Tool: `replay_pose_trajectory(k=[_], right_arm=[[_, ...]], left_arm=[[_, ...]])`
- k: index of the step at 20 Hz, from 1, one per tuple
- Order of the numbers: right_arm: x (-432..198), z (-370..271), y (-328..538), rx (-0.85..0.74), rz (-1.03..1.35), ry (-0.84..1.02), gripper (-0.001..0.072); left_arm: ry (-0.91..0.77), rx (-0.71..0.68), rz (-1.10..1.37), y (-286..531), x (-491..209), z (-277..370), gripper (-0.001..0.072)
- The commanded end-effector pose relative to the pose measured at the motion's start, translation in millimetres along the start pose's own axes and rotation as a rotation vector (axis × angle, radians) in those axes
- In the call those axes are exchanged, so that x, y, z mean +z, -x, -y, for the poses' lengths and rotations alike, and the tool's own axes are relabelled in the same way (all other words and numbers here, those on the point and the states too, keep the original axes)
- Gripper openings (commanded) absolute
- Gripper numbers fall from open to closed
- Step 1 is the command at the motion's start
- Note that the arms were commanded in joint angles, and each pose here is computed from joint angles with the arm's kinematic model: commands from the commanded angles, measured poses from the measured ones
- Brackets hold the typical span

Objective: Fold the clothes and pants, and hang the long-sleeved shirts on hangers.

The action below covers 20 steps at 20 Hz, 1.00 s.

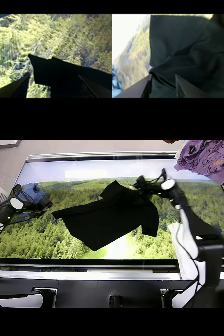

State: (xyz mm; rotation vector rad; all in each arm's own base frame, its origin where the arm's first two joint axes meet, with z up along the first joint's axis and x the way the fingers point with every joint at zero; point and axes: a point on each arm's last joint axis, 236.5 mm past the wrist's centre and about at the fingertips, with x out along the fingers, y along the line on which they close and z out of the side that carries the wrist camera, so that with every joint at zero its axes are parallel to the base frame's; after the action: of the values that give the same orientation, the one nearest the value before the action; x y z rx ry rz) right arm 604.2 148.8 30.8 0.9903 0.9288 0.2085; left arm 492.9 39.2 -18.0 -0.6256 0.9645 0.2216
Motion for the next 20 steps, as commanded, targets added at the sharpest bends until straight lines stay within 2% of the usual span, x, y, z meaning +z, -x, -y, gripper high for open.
replay_pose_trajectory(k=[1,5,8,12,17,20], right_arm=[[32,36,71,-0.057,-0.046,0.014,0.0356],[45,123,123,-0.162,-0.165,-0.028,0.0356],[44,160,131,-0.219,-0.208,0.001,0.0356],[29,194,113,-0.261,-0.284,-0.013,0.0356],[6,217,86,-0.231,-0.376,-0.088,0.0357],[-10,214,67,-0.233,-0.419,-0.038,0.0354]], left_arm=[[0.004,0.011,-0.057,20,-3,-2,0.0689],[-0.001,0.02,-0.07,53,-1,-9,0.0678],[0.0,0.015,-0.057,65,2,-8,0.0677],[0.0,0.013,-0.057,65,2,-7,0.0677],[0.035,-0.022,-0.1,66,-8,1,0.0678],[0.07,-0.071,-0.113,67,-10,13,0.0677]])
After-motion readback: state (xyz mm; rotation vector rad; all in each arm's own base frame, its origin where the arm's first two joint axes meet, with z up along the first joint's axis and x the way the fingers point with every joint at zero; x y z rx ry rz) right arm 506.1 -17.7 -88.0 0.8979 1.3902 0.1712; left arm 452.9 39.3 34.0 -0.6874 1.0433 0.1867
